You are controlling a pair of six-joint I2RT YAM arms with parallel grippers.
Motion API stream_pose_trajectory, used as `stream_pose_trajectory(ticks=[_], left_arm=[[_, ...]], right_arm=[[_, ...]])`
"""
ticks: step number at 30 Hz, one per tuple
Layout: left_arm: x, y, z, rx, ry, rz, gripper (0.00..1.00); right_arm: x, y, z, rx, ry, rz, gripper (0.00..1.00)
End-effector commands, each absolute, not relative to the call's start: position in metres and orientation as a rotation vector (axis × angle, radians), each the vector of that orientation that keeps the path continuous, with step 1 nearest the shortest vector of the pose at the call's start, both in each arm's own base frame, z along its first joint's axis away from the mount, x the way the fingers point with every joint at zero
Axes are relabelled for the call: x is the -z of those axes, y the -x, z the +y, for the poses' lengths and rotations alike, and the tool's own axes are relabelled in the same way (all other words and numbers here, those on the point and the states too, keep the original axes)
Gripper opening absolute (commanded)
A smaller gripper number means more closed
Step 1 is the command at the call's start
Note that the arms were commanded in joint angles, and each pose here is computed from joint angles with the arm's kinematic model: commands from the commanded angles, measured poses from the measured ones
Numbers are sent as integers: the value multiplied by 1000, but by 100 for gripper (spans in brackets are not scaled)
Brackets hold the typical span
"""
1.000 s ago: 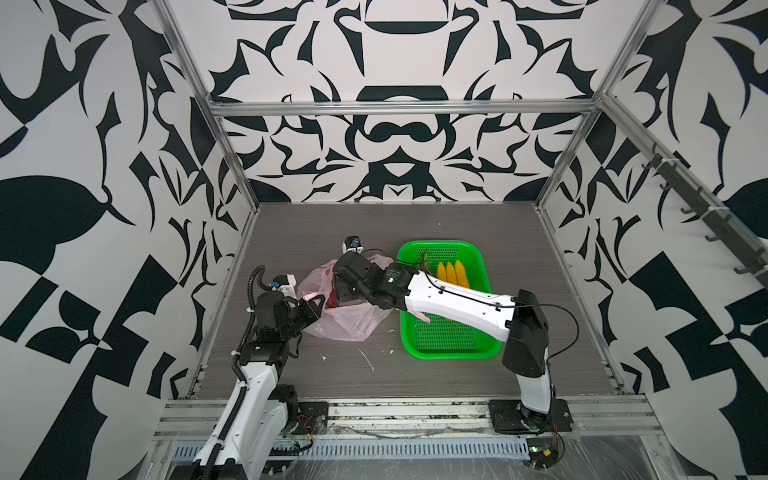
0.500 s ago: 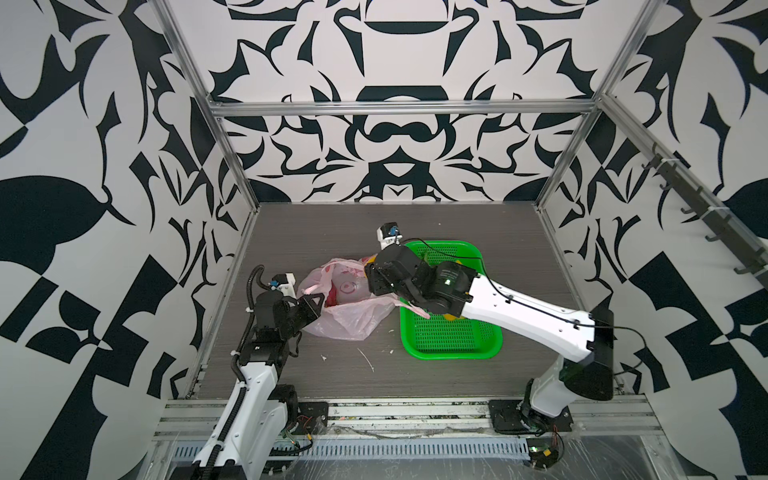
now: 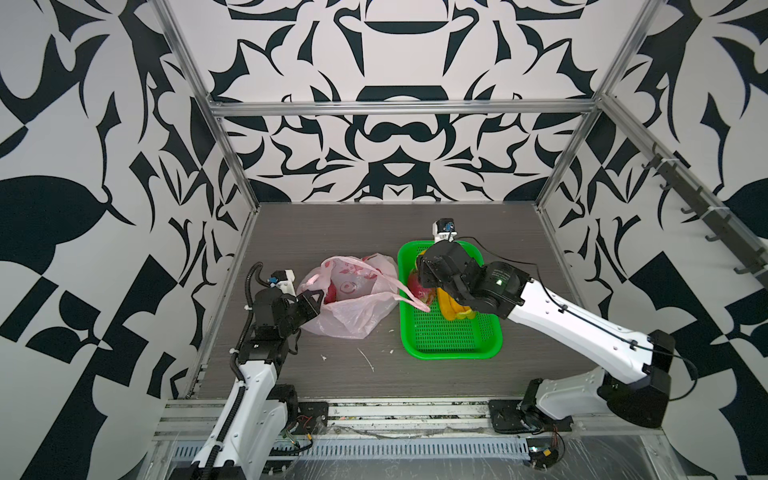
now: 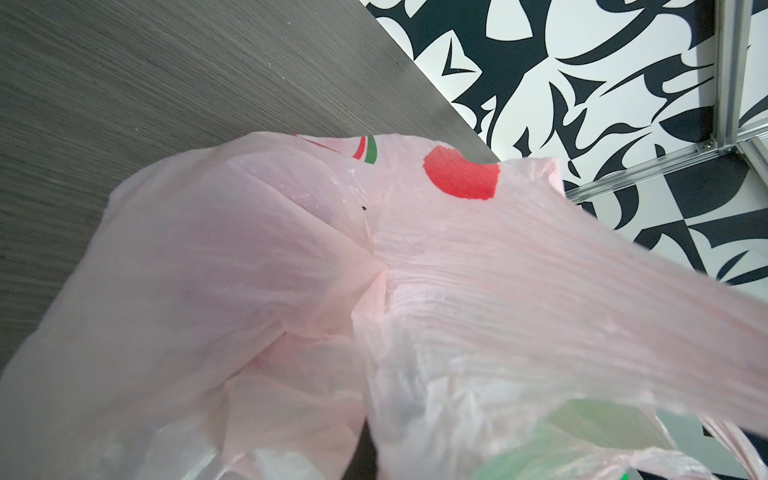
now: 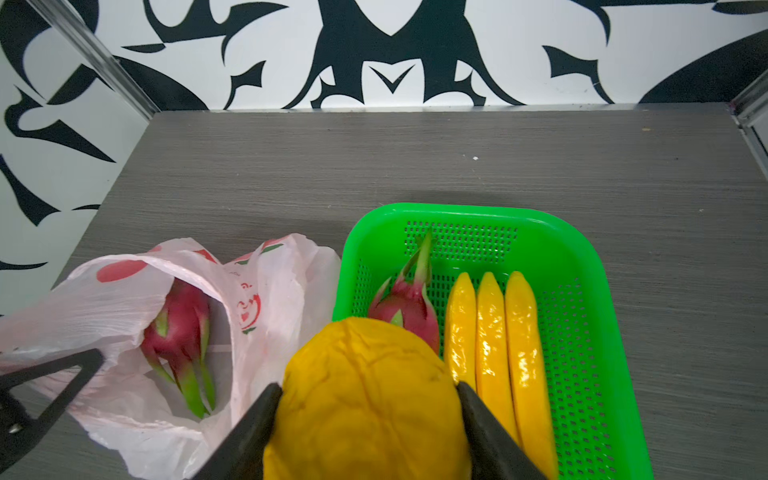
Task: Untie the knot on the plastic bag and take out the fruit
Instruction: 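Lift the yellow fruit out of the bag and carry it over the basket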
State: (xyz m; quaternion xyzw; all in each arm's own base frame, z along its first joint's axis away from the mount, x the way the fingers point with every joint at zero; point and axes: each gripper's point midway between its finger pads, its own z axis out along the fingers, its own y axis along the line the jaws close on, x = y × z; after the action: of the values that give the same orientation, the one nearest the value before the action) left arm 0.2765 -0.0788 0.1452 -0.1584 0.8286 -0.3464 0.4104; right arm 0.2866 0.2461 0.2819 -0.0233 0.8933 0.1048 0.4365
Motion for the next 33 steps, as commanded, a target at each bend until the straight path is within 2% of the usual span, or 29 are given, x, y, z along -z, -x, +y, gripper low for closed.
stream_pose_trajectory(ticks=[1, 13, 33], left_arm=[[-158, -280, -79, 864, 360, 2066, 0], [-154, -275, -75, 827, 370, 2085, 0], [-155, -269, -72, 806, 388, 2082, 0]], right_arm=[[-281, -283, 226, -214, 11, 2227, 34], [-242, -272, 211, -113, 22, 2332, 33], [-168, -257, 228, -188, -16, 2491, 33]])
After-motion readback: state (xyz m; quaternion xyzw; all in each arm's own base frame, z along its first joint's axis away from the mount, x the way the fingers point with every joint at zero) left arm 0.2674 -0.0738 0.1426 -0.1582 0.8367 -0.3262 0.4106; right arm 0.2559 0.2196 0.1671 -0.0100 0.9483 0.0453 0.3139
